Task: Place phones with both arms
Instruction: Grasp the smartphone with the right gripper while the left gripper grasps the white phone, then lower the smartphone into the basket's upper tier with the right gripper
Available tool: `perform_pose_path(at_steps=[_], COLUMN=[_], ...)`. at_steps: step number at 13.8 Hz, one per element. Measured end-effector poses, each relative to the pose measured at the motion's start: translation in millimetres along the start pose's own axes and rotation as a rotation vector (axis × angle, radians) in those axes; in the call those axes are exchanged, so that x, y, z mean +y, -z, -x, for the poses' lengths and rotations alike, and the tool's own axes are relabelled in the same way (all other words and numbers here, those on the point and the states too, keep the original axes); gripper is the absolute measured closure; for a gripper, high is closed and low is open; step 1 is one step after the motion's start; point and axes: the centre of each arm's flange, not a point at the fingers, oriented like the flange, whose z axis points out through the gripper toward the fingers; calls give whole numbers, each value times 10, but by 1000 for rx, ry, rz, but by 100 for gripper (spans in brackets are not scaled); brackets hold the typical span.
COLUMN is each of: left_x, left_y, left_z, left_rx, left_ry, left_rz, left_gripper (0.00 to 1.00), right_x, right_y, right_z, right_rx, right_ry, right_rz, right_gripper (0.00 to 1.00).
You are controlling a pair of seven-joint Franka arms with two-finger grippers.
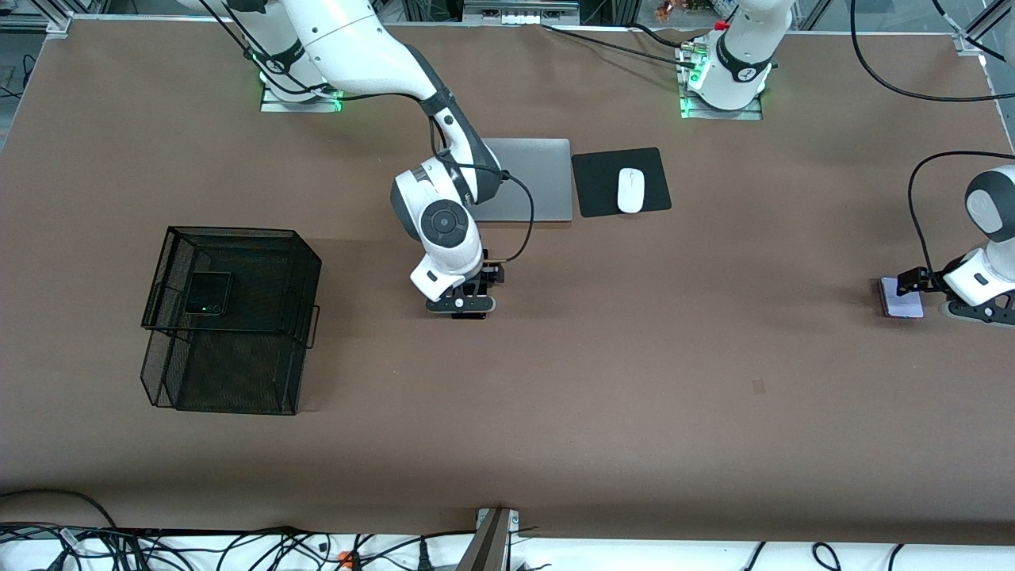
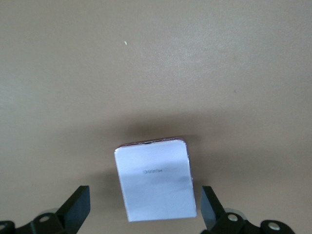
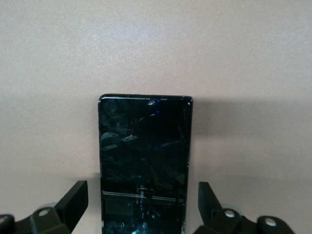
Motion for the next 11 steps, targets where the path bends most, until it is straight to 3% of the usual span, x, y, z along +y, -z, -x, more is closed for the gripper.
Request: perform_pose_path(at_steps=[11], left_x=[-203], left_y=[-337], left_z=[173], left_rx=[109], left_ry=[181], left_rz=[86], left_gripper=[0], right_x=[28], right_y=[-137], right_z=[64], right_rx=[-13], right_ry=[5], right_rz=[-14], right_gripper=[1])
